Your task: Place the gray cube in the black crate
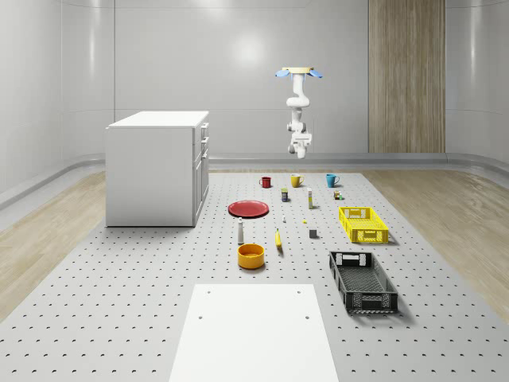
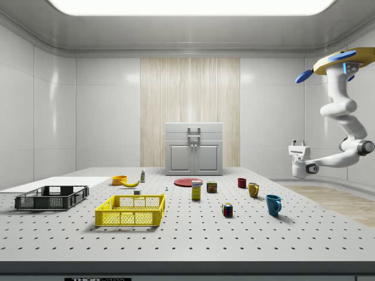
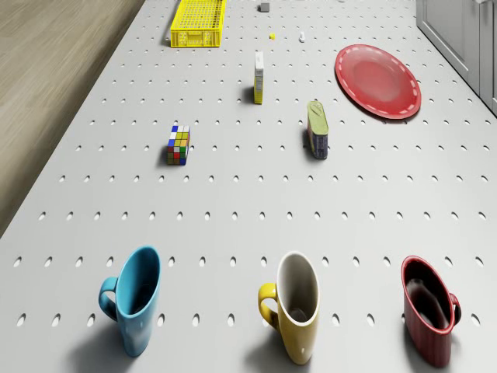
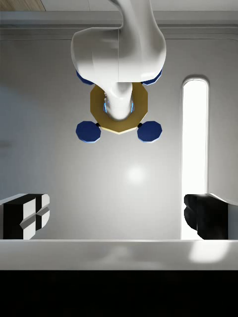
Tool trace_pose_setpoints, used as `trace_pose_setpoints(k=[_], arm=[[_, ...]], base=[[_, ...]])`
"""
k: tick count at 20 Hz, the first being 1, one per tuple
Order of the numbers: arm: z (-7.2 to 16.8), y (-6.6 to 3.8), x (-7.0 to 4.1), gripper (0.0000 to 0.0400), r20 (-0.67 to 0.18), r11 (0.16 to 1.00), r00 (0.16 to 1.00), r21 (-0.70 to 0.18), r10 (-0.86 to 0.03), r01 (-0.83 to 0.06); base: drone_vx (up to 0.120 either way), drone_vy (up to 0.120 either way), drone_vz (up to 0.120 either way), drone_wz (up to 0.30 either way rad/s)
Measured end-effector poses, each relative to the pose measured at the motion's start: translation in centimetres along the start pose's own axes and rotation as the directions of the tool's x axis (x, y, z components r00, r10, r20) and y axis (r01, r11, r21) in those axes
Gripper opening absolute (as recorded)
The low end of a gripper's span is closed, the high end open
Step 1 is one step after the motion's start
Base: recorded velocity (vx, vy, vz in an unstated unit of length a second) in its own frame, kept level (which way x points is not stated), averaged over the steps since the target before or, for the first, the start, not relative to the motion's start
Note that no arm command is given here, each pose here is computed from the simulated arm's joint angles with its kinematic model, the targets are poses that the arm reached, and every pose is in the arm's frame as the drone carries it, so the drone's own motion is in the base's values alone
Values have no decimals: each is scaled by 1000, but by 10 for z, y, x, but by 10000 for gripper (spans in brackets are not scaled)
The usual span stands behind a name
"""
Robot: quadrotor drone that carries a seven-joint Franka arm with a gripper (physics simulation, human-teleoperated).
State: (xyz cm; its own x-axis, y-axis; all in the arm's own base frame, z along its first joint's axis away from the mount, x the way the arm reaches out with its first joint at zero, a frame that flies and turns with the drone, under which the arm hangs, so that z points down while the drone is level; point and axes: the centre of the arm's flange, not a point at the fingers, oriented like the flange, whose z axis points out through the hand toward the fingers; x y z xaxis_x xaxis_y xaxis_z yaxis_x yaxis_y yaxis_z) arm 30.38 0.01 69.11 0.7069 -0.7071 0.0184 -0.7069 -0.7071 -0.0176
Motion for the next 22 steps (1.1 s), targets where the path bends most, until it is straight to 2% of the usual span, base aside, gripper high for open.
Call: trace_pose_setpoints(k=[11, 15, 22], arm=[[0, 0, -1, 400, -8, 1000, 1000, 4, 0, 0], [0, 0, -1, 400, -13, 1000, 1000, 3, 0, 0], [0, 0, -3, 400, -28, 1000, 1000, -5, 0, 0]], base=[[120, 0, 0, 0], [120, -100, 0, 0], [120, 0, 0, 0]])
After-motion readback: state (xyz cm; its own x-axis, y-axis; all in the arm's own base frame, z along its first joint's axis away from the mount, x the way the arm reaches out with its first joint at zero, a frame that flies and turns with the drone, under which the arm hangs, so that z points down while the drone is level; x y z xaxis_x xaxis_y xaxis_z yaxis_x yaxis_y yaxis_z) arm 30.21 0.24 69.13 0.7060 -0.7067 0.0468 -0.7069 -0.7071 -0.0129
